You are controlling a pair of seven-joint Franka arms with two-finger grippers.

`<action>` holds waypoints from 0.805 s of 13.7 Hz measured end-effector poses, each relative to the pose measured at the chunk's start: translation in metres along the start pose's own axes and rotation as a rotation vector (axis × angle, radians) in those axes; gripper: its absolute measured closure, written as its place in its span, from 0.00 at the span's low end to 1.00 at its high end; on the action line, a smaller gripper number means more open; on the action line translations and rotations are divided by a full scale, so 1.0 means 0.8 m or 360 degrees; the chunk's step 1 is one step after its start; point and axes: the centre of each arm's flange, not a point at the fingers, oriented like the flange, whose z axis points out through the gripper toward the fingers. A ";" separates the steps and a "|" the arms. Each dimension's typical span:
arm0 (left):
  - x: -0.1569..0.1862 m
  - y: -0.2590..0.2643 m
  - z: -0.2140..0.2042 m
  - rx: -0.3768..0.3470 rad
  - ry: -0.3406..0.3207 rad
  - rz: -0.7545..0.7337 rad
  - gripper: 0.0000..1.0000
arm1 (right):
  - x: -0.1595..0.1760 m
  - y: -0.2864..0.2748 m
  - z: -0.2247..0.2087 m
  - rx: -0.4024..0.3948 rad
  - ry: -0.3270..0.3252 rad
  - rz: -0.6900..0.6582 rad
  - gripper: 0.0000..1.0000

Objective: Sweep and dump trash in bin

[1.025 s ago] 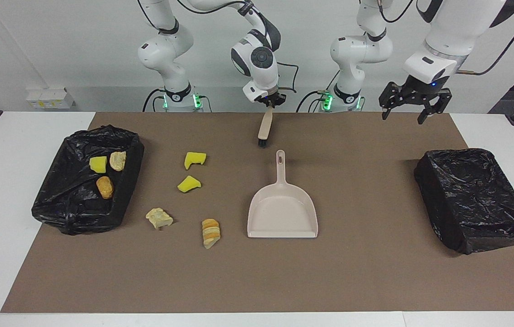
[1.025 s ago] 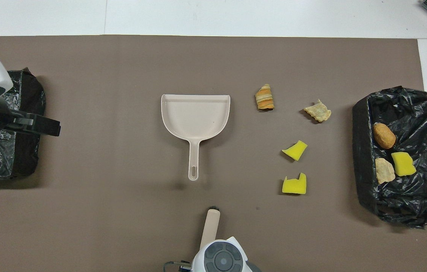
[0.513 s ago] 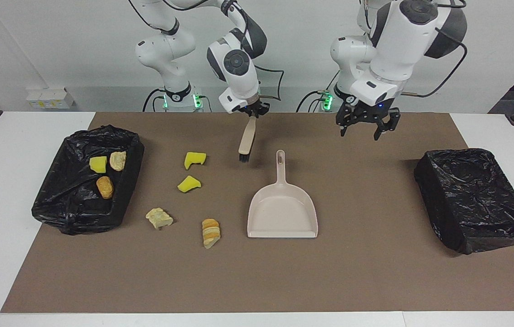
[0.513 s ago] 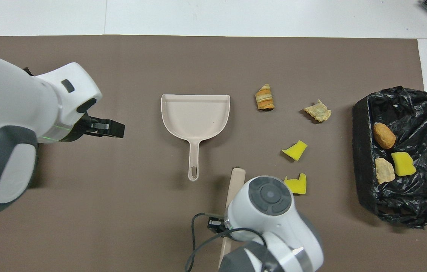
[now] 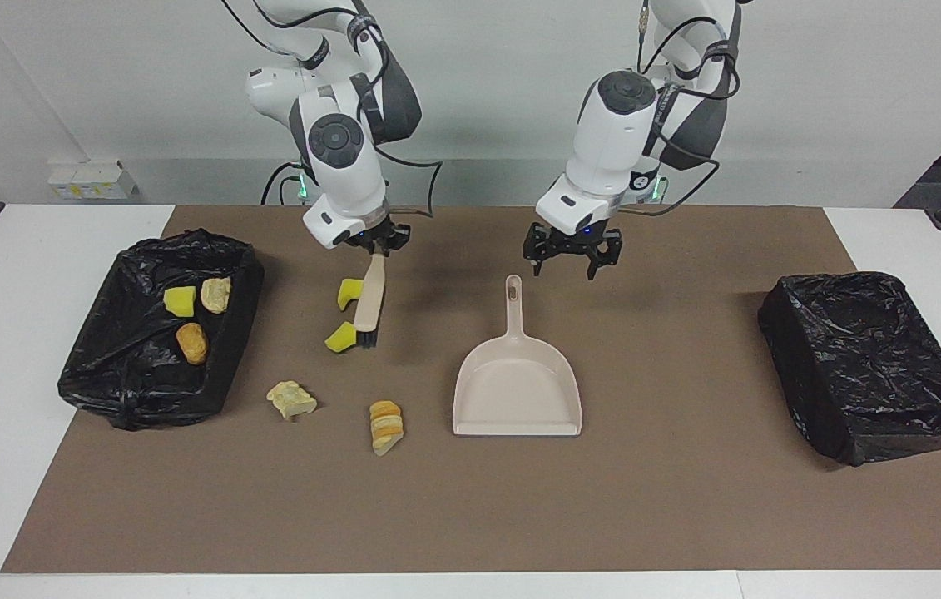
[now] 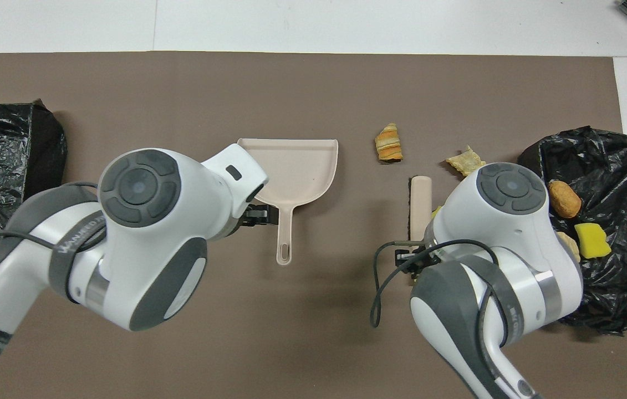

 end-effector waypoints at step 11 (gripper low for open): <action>-0.014 0.041 0.147 -0.0113 -0.0053 -0.0035 0.11 | 0.168 0.174 0.055 -0.0662 0.0080 -0.0573 0.74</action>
